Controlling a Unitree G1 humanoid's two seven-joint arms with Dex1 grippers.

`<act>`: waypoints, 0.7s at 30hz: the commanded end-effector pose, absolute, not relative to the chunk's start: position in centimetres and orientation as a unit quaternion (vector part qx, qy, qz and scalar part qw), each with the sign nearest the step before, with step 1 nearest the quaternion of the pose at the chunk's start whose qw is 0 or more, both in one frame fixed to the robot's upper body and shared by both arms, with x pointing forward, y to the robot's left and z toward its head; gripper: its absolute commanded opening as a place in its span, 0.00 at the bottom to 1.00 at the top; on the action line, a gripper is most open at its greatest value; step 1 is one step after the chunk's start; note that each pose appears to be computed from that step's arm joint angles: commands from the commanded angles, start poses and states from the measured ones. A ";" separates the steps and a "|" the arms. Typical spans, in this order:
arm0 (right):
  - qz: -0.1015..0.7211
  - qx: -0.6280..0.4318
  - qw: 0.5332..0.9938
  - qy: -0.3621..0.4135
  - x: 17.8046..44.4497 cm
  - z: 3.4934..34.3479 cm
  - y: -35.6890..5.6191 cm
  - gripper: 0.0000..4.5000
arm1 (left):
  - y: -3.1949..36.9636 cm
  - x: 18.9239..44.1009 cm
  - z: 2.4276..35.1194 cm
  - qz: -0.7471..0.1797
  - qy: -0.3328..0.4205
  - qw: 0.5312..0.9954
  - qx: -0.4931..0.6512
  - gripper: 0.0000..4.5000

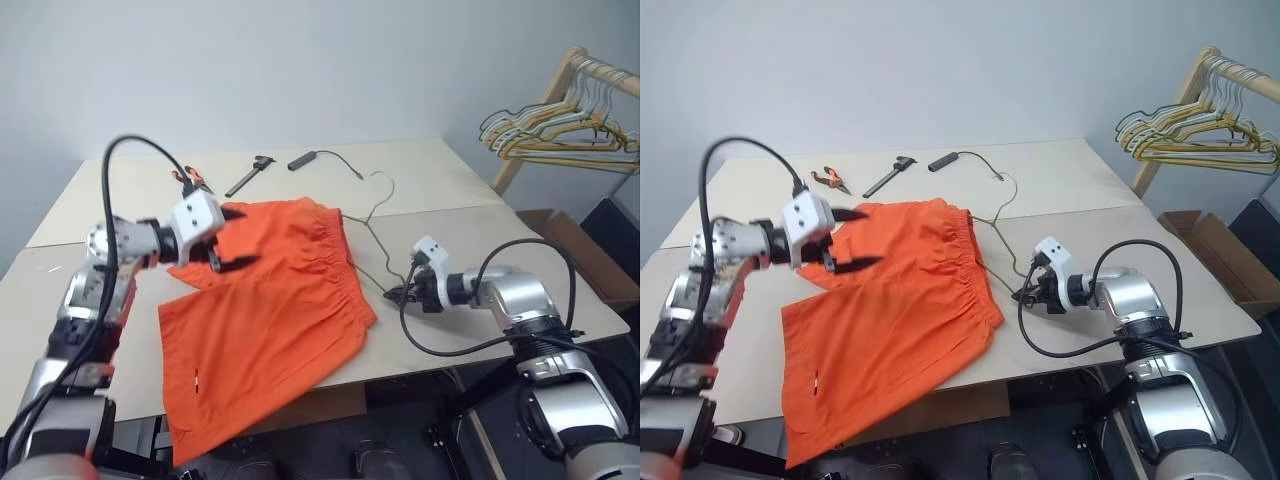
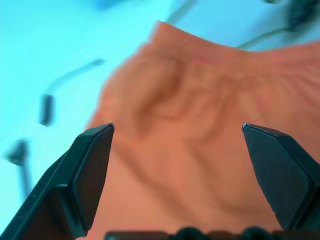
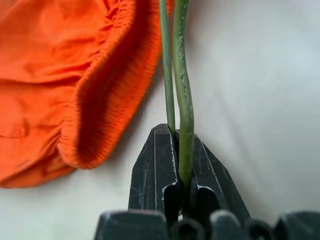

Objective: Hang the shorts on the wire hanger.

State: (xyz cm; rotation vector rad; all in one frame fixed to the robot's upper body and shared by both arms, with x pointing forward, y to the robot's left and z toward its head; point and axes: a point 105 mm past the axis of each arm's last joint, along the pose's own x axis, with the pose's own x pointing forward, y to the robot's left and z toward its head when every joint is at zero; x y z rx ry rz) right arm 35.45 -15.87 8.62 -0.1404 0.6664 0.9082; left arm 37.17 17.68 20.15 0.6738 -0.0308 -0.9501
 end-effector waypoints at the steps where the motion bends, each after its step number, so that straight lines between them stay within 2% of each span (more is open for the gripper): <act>1: 0.451 -0.120 0.845 0.261 35.4 12.4 -15.1 0.00 | 16.8 38.5 23.2 -0.445 -0.061 0.829 0.334 0.99; 5: 0.457 -0.165 0.841 0.239 34.8 14.2 -14.5 0.00 | 15.4 39.2 26.2 -0.466 -0.101 0.821 0.315 0.99; 10: 0.458 -0.209 0.834 0.225 34.4 15.7 -13.4 0.00 | 14.0 37.9 28.6 -0.550 -0.113 0.778 0.282 0.99; 15: 0.459 -0.249 0.824 0.221 34.0 15.7 -12.7 0.00 | 13.9 37.5 27.5 -0.586 -0.067 0.743 0.316 0.99; 21: 0.473 -0.286 0.810 0.197 33.8 16.4 -11.7 0.00 | 13.3 38.3 26.0 -0.599 -0.010 0.716 0.359 0.99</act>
